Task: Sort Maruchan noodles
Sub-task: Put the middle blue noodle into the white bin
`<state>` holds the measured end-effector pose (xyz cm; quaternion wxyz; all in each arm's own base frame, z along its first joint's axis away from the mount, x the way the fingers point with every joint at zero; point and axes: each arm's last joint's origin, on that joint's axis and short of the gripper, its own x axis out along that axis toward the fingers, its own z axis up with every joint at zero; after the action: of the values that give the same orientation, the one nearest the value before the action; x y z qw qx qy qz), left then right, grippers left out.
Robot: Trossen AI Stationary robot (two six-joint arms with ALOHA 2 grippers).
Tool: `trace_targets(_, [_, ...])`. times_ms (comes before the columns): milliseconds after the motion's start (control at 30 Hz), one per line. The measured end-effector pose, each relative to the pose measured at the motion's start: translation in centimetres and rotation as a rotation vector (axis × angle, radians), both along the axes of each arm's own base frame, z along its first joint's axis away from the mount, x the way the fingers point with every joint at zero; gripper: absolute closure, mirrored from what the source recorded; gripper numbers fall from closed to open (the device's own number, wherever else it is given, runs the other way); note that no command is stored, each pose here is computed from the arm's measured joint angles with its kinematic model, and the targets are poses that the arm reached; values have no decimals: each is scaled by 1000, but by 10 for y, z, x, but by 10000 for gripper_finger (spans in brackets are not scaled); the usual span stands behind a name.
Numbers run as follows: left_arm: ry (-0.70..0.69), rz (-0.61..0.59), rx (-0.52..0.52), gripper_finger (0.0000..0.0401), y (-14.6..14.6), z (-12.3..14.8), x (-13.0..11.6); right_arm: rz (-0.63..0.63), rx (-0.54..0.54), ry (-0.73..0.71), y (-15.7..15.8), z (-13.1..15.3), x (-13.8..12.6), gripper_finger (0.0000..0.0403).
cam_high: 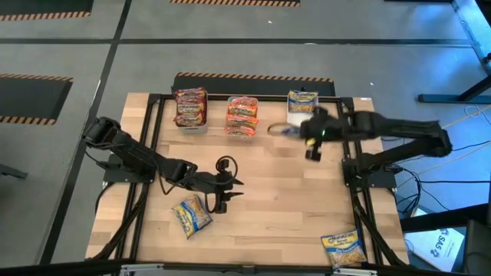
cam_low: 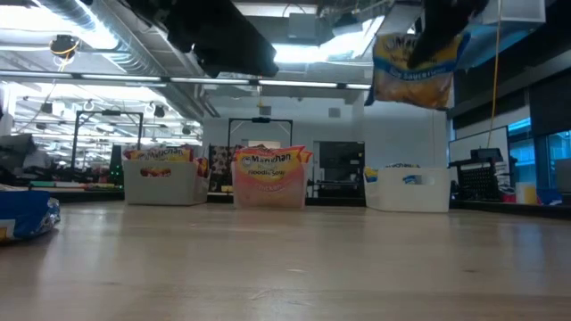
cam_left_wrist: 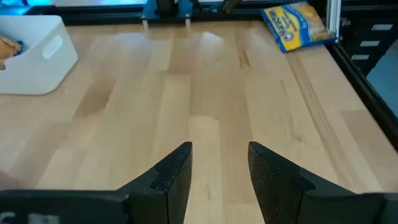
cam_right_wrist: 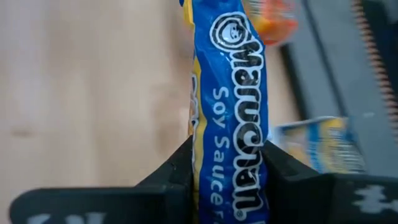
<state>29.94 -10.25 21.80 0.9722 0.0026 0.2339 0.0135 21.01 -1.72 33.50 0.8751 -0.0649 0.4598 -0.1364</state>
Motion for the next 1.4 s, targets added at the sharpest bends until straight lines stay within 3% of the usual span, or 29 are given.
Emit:
trace_targets(233, [3,13,18,252,7,0,2,81,-133,111,-64,-1,-15,317])
trace_targets(433, [21,-7,-49,255,9,-1,3,62,-107,211,-117,-18,-22,317])
trace_targets(767, [17,-7,-53,251,10,-1,3,45,-9,172,-191,-59,-15,317])
trace_targets(1033, [12,17,-39,256,10,-1,3,72,87,218,-220,-93,-19,317])
trace_targets(1400, [7,37,-28,247,11,-1,3,80,208,263,-235,-132,-9,317])
